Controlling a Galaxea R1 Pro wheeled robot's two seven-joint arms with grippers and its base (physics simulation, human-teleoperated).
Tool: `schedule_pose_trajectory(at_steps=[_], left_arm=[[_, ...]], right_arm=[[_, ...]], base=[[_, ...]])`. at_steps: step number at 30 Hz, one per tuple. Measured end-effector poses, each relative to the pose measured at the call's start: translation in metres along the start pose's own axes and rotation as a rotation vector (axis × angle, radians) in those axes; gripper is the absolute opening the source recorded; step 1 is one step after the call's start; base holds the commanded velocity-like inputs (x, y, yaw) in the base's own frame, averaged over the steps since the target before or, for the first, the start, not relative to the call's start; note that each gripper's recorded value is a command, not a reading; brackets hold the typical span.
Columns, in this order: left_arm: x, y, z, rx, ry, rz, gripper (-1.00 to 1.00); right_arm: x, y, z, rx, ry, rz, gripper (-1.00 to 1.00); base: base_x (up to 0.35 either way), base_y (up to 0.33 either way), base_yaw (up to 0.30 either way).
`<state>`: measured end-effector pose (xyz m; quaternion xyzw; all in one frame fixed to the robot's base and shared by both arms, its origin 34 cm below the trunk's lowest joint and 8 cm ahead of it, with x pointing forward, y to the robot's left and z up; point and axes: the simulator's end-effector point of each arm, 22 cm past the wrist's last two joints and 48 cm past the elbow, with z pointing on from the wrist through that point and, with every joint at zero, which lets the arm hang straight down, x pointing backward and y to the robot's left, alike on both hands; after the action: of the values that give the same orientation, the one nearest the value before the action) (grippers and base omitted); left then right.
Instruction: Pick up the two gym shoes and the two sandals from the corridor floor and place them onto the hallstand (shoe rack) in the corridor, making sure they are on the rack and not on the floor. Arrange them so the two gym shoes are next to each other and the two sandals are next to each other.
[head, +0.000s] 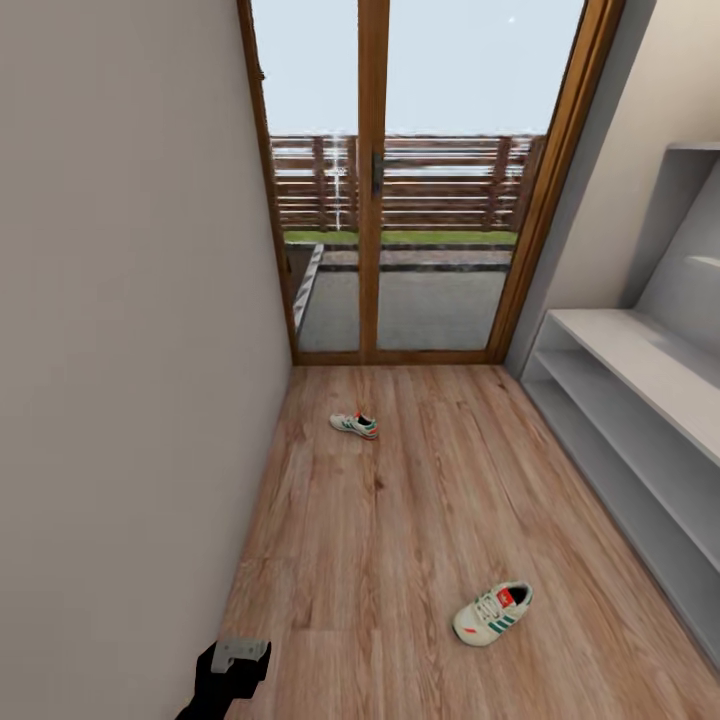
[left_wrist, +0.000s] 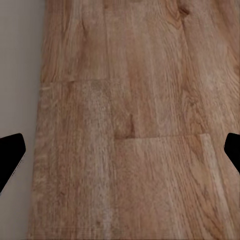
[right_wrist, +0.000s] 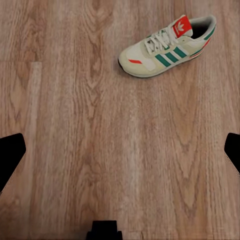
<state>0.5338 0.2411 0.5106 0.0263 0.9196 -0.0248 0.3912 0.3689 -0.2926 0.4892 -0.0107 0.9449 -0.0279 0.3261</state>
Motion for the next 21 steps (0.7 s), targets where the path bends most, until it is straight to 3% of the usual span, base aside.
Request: schedule_pose_trajectory(at_steps=[21], left_arm=[[0.0001, 0.0002, 0.0001, -0.001, 0.001, -0.001, 1.00]], right_arm=[[0.0001, 0.0000, 0.0001, 0.000, 0.000, 0.000, 1.00]], base=[[0.115, 0.007, 0.000]])
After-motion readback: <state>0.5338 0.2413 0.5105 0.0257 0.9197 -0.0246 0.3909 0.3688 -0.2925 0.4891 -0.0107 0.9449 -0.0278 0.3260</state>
